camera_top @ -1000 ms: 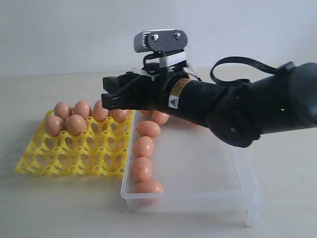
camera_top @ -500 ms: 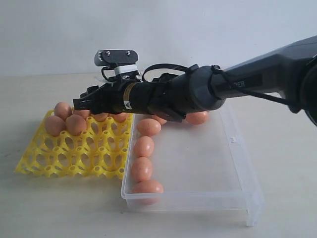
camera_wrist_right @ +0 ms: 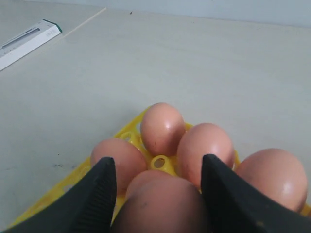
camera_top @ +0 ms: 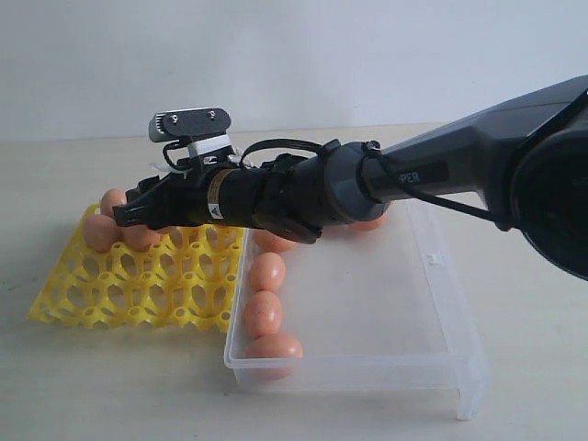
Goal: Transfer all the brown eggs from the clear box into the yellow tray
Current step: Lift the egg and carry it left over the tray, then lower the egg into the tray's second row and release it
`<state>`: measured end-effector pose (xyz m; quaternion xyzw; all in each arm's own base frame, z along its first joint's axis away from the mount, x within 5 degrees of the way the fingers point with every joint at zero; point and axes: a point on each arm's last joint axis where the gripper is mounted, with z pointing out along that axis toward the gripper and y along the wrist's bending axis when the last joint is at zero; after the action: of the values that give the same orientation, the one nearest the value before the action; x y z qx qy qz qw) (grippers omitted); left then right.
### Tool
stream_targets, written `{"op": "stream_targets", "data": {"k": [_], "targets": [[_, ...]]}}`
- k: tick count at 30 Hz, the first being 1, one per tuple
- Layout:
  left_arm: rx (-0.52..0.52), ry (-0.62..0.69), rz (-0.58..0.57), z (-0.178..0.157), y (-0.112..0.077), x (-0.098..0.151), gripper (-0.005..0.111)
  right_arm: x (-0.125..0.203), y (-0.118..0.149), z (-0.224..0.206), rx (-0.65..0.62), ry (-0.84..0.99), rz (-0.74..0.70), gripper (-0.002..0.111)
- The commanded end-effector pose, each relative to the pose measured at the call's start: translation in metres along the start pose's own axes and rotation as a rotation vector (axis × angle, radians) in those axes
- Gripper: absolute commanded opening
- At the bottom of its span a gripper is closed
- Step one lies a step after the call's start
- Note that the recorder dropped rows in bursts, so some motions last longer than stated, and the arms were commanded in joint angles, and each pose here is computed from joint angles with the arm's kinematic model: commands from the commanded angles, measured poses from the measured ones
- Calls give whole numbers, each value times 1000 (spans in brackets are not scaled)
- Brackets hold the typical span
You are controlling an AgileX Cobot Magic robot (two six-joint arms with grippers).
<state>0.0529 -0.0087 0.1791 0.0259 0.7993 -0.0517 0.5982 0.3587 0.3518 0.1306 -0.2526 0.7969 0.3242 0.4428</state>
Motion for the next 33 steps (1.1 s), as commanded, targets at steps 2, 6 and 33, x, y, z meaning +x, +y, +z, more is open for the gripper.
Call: {"op": "stream_targets", "data": {"k": [2,6,33], "targets": [[-2,-19,-1,-1,0,-2,0,-3,0,0,-3,-12,-64,0],[-2,-19,-1,-1,0,-2,0,-3,0,0,1,-16,-89,0],[-2,-19,-1,-1,0,-2,0,0,-18,11,67,0,-80,0]]}}
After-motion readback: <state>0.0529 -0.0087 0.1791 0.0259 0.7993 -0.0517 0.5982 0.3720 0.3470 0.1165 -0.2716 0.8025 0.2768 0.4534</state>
